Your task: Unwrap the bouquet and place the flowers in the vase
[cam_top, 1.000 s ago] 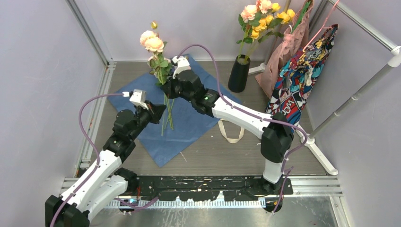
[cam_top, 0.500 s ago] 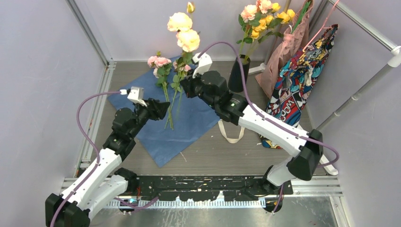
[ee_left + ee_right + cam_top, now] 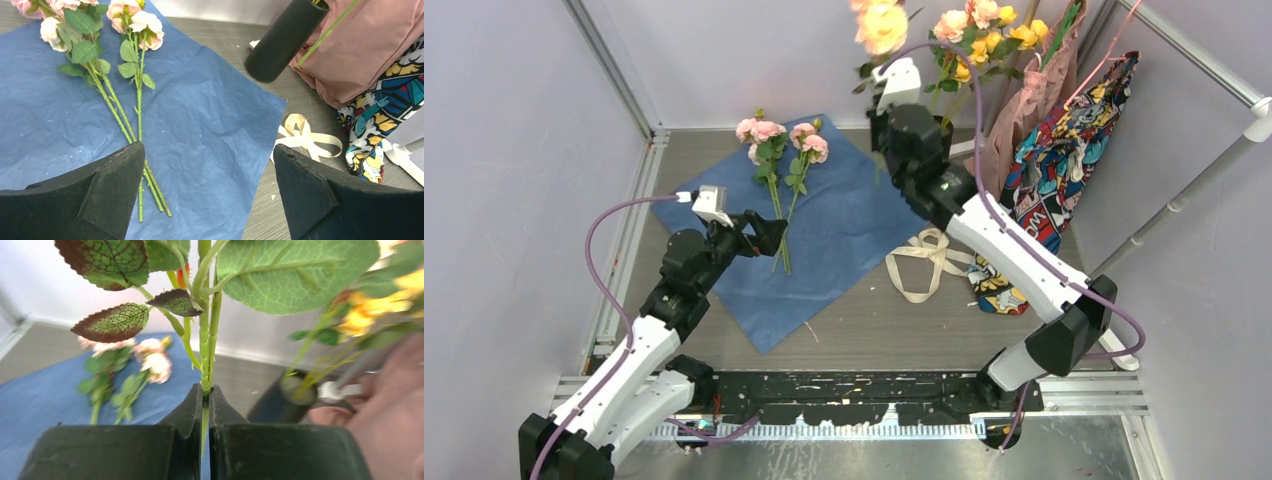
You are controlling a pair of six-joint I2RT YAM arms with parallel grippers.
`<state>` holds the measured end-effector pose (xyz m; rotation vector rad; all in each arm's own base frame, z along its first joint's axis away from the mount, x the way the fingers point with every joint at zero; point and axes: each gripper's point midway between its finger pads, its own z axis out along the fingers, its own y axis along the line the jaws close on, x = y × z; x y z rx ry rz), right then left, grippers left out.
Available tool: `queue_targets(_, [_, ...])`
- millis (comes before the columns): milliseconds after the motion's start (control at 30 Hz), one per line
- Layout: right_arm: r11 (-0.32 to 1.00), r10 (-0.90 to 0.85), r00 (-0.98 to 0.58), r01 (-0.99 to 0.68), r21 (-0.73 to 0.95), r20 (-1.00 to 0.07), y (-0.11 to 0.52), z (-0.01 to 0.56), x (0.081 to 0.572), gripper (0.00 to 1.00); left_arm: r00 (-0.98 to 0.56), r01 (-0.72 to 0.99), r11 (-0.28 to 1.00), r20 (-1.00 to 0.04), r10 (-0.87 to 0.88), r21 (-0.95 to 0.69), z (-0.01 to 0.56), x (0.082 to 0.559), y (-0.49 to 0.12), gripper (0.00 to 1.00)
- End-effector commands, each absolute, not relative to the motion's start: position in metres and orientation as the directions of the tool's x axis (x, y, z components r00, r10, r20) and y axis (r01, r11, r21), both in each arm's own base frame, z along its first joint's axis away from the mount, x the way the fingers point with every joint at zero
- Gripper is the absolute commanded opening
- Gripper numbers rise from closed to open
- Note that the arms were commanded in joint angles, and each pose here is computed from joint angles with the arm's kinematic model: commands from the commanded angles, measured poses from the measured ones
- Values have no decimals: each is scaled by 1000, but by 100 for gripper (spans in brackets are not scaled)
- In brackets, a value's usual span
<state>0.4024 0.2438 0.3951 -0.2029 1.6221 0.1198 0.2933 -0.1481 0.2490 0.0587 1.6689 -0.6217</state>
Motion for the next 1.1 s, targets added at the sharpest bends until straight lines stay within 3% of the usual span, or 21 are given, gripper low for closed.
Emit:
queue_targets(0, [996,-84,69,26,-83,-994,170,460,435,1,-202,352,866,-932,-301,-356,246,301,-145,100])
queue_targets(367, [980,-53,100,195,-33,-994,67,490,497,1,-232,304,890,-933,-277,-340,231,310,-141,99])
queue_targets(1067, [988,-7,80,154,5,-997,49,468,558,1,-256,257,921,-939,-228,-294,213,320,-135,98])
